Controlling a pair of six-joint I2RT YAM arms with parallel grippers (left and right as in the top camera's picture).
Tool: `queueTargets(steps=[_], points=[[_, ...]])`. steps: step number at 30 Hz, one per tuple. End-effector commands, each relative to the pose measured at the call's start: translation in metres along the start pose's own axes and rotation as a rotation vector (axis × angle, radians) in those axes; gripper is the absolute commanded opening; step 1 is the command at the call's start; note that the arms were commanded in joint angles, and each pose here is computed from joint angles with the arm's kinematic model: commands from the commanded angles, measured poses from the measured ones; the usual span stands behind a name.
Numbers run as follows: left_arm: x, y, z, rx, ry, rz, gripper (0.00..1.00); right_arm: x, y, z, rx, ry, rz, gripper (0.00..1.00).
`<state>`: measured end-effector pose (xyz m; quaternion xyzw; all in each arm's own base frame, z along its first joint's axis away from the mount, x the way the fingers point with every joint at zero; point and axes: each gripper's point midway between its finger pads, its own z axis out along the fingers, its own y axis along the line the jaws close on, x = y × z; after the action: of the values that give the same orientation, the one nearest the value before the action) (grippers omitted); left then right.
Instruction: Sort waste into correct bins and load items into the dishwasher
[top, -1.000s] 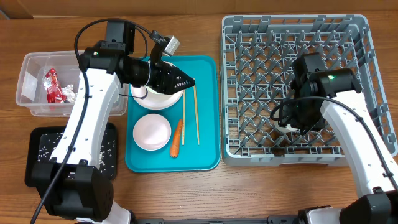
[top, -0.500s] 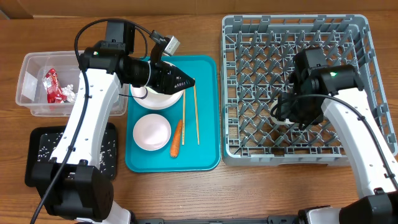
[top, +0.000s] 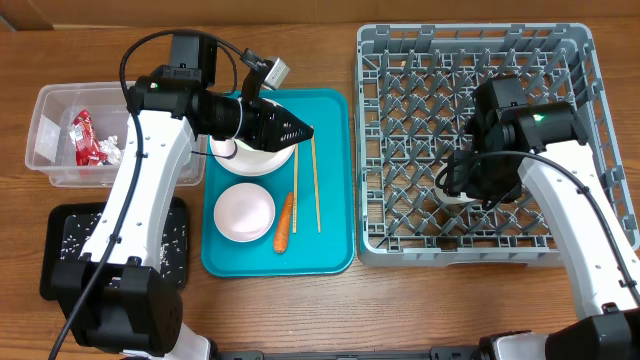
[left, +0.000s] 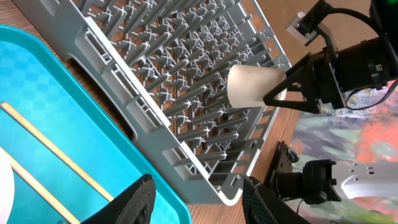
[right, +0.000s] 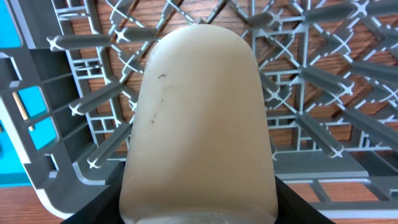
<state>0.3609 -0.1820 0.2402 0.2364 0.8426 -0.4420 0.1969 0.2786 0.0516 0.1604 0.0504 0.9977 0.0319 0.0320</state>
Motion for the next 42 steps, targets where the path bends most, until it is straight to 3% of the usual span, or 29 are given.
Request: queueTargets(steps=[1,21,24,28,37,42], points=[[0.001,0.001,0.004,0.000,0.011,-0.016,0.48,0.004,0.001,0.009,-0.002,0.020,-0.007,0.37],[0.001,0.001,0.004,0.000,0.011,-0.016,0.48,0.019,-0.003,0.019,0.010,0.078,-0.004,0.40],[0.001,0.001,0.004,0.000,0.011,-0.016,0.48,0.019,-0.003,0.019,0.010,0.077,-0.004,0.52],[0.001,0.001,0.004,0.000,0.010,-0.015,0.48,0.018,-0.003,0.019,0.010,0.076,-0.005,0.98],[0.002,0.002,0.004,-0.005,0.012,-0.041,0.48,0.016,0.001,0.017,-0.010,0.069,-0.004,1.00],[0.008,0.019,0.003,-0.109,0.037,-0.123,0.48,0.013,0.008,0.013,-0.047,0.058,-0.004,1.00]])
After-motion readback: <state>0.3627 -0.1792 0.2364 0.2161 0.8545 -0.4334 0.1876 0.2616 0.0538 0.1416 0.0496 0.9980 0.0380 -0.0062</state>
